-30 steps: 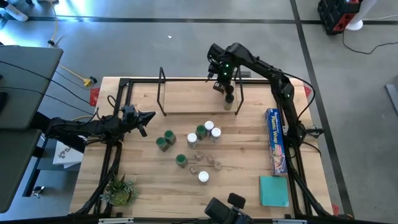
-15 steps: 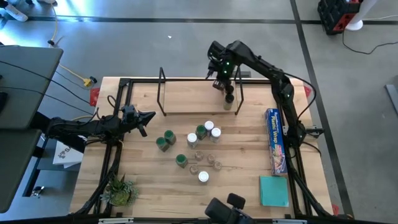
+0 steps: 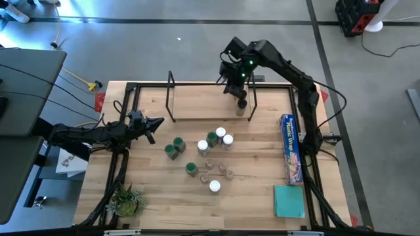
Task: Shelf spices
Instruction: Put the middle right white seasoning bottle on the shelf
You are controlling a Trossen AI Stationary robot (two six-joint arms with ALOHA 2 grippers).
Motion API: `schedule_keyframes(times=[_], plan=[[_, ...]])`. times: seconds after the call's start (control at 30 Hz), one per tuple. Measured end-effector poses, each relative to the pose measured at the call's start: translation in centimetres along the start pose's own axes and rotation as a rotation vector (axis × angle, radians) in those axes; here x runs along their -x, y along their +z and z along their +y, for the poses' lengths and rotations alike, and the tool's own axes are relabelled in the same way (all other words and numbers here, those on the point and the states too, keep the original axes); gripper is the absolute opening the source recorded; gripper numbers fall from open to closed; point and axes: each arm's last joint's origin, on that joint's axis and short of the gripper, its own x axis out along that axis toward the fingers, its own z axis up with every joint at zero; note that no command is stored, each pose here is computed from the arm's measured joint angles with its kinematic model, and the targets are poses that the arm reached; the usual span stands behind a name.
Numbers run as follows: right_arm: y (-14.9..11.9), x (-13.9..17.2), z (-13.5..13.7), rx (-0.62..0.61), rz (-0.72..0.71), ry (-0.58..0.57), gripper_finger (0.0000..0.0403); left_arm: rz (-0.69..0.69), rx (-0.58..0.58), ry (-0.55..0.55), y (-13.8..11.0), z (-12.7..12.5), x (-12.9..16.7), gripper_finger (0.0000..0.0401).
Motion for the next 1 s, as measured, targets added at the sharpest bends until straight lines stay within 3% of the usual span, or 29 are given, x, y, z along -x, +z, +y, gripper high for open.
schedule_keyframes(times=[0.13,0.27,0.5,0.67,0.77,0.9,1.0], plan=[[0.5,-0.1,4.1,0.097,0.012,0.040,0.0002,0.000,0.000,-0.001,0.0,0.0,0.0,0.0005],[0.5,-0.9,6.6,0.110,0.070,0.080,0.0002,0.000,0.000,0.000,0.0,0.0,0.0,0.0005],[-2.3,-4.1,8.2,-0.048,0.194,0.090,0.0002,0.000,0.000,-0.001,0.0,0.0,0.0,0.0005],[-5.2,-5.8,12.5,-0.140,0.119,-0.039,0.0002,0.001,0.000,0.000,0.0,0.0,0.0,0.0005],[-6.9,-6.3,15.0,-0.135,0.053,-0.101,0.0002,0.000,0.000,0.000,0.0,0.0,0.0,0.0005],[-8.0,-7.5,17.0,-0.042,0.036,-0.074,0.0011,0.000,0.000,0.000,0.0,0.0,0.0,0.0005],[-8.0,-8.0,17.3,-0.009,0.049,-0.041,0.0039,0.000,0.000,0.000,0.0,0.0,0.0,0.0005]])
